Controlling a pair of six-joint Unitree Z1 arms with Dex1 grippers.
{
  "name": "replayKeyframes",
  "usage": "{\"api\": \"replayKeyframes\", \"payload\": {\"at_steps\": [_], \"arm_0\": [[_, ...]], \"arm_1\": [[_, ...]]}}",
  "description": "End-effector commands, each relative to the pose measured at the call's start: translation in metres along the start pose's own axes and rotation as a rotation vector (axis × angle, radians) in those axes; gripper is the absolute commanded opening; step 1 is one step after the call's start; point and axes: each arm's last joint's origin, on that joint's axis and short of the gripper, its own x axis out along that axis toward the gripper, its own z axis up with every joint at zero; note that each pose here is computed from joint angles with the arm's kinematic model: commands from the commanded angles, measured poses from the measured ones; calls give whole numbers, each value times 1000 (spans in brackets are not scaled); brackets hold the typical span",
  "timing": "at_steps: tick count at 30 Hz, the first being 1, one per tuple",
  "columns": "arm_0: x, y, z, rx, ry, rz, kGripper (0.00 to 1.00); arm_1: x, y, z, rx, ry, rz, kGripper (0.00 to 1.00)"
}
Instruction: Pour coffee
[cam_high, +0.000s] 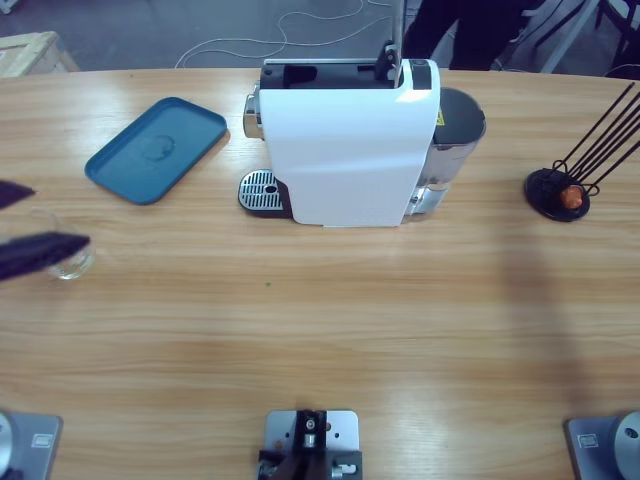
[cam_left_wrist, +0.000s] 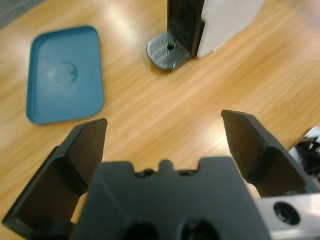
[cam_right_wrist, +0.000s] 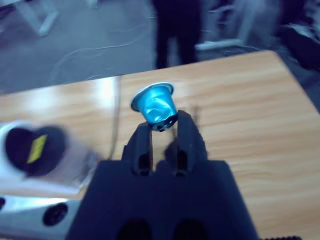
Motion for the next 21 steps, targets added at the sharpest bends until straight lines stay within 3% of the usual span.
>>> {"api": "replayKeyframes", "payload": {"at_steps": [1, 10, 15, 21], "arm_0": [[3, -9, 26, 87, -28, -77, 991], [6, -9, 20, 89, -7, -80, 992], [6, -7, 13, 85, 1, -70, 991], [6, -5, 8, 78, 10, -60, 992]], "arm_1": [[-12, 74, -4, -398, 69, 506, 0], [39, 208, 30, -790, 102, 861, 0], [67, 252, 46, -955, 87, 953, 0], [94, 274, 38, -1066, 156, 964, 0]]}}
